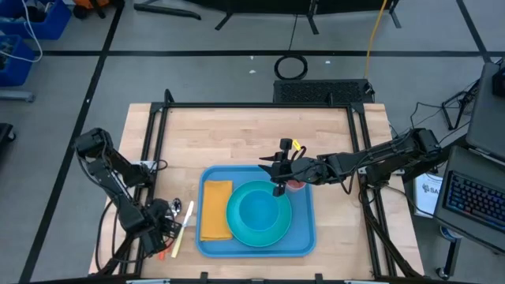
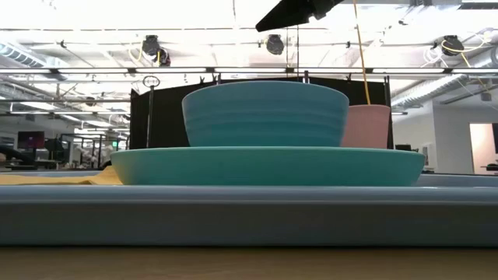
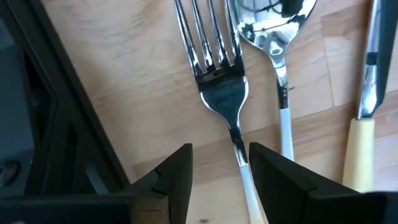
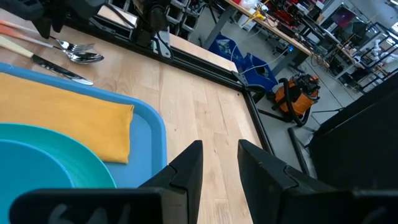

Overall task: Set up tray
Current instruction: Put the orange fork on top of the yellow napkin in the blue serving tray, then put the orange spoon on top of the yellow napkin in the blue serving tray

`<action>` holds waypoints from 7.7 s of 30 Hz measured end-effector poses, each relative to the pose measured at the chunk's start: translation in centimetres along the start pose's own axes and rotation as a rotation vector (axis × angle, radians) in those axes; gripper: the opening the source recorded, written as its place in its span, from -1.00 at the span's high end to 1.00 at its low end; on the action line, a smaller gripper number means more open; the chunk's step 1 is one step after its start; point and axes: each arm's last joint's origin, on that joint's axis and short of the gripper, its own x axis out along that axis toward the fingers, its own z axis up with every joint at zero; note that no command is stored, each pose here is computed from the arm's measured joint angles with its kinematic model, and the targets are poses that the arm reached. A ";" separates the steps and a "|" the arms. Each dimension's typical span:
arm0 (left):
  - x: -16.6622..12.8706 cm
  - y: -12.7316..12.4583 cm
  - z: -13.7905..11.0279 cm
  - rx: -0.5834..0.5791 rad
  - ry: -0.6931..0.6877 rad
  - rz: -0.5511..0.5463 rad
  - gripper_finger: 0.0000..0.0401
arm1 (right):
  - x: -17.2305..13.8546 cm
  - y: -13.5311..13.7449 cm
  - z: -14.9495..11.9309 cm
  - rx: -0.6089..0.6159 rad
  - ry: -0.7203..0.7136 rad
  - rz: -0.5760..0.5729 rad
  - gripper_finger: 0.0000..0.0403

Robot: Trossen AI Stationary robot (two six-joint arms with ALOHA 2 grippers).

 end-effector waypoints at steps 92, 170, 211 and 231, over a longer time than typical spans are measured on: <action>-2.5 -0.3 1.6 0.032 -0.290 -0.358 0.95 | 0.0 -0.1 0.0 -0.002 0.000 -0.002 0.55; 0.3 -9.1 11.3 -0.196 -0.143 -0.352 0.95 | -1.7 -2.1 1.1 -0.115 0.003 -0.229 0.55; 0.0 -8.7 9.7 -0.169 -0.248 -0.398 0.56 | -1.7 -2.0 1.0 -0.108 -0.004 -0.197 0.55; -0.8 -7.8 6.4 0.034 -0.674 -0.568 0.56 | -1.6 -1.8 1.1 -0.078 -0.042 -0.133 0.55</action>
